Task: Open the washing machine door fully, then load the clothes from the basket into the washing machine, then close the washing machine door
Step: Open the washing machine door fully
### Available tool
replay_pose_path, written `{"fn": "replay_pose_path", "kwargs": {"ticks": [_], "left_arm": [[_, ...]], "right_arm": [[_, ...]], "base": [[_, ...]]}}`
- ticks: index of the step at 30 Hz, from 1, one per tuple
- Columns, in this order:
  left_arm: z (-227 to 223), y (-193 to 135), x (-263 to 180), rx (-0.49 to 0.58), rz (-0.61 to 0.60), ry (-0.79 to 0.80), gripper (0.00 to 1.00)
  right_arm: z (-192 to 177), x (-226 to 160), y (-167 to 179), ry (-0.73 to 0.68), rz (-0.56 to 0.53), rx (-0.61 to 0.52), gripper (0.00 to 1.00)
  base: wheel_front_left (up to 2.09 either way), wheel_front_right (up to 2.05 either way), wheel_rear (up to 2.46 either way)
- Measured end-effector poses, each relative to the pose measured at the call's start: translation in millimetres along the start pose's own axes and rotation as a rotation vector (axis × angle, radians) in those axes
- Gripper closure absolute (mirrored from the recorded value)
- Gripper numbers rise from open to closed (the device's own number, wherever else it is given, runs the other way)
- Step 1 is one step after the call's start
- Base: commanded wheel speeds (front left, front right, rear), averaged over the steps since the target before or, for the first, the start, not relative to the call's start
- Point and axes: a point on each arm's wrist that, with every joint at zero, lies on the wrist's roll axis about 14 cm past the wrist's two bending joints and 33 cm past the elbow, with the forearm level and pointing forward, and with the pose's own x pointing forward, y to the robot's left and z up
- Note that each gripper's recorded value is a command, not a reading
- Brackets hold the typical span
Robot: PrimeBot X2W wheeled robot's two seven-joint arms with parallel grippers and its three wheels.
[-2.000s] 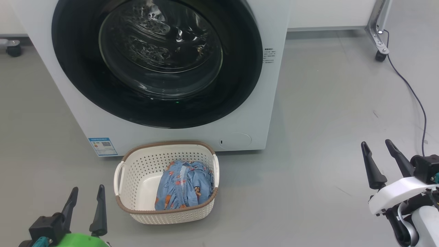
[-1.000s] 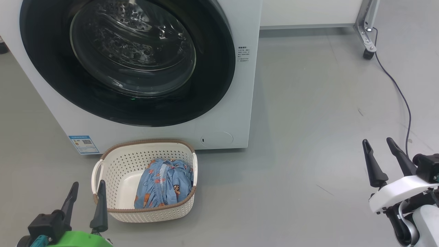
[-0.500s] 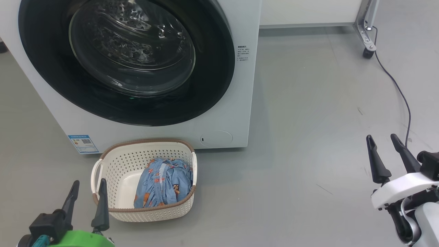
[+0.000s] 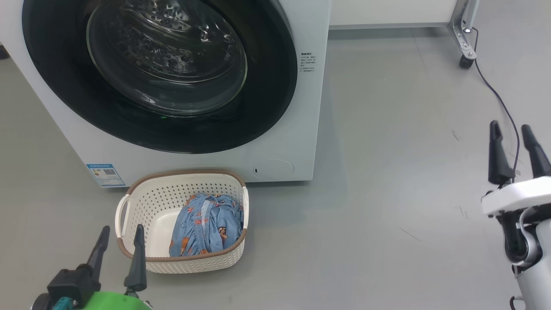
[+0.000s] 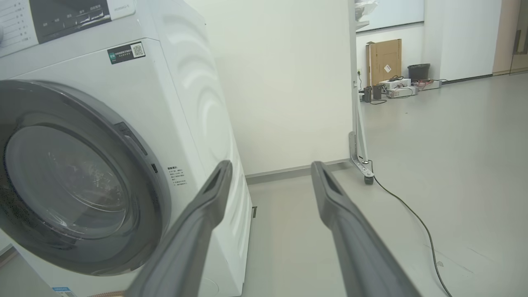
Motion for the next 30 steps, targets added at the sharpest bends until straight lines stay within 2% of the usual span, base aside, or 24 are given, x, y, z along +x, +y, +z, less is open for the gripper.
{"fn": "replay_pose_path", "kwargs": {"ticks": [7, 14, 22, 28, 29, 30], "left_arm": [[-11, -11, -3, 0.0, -0.027, 0.03, 0.0], [-15, -12, -3, -0.006, -0.022, 0.042, 0.0], [-23, -16, 0, -0.017, -0.026, 0.064, 0.0], [-29, -20, 5, -0.019, -0.038, 0.079, 0.0], [-30, -21, 7, -0.016, -0.041, 0.08, 0.0], [-30, -21, 9, -0.015, -0.044, 0.079, 0.0]], "right_arm": [[21, 19, -7, -0.096, -0.061, 0.21, 0.0], [31, 41, -12, -0.174, -0.132, 0.55, 0.0], [27, 64, -18, -0.167, -0.167, 0.844, 0.0], [17, 83, -28, -0.122, -0.199, 0.984, 0.0], [15, 87, -29, -0.115, -0.203, 1.002, 0.15], [13, 90, -29, -0.102, -0.205, 1.02, 0.56]], "base": [[0.0, 0.0, 0.0], [0.0, 0.0, 0.0], [0.0, 0.0, 0.0], [0.0, 0.0, 0.0], [0.0, 0.0, 0.0], [0.0, 0.0, 0.0]]}}
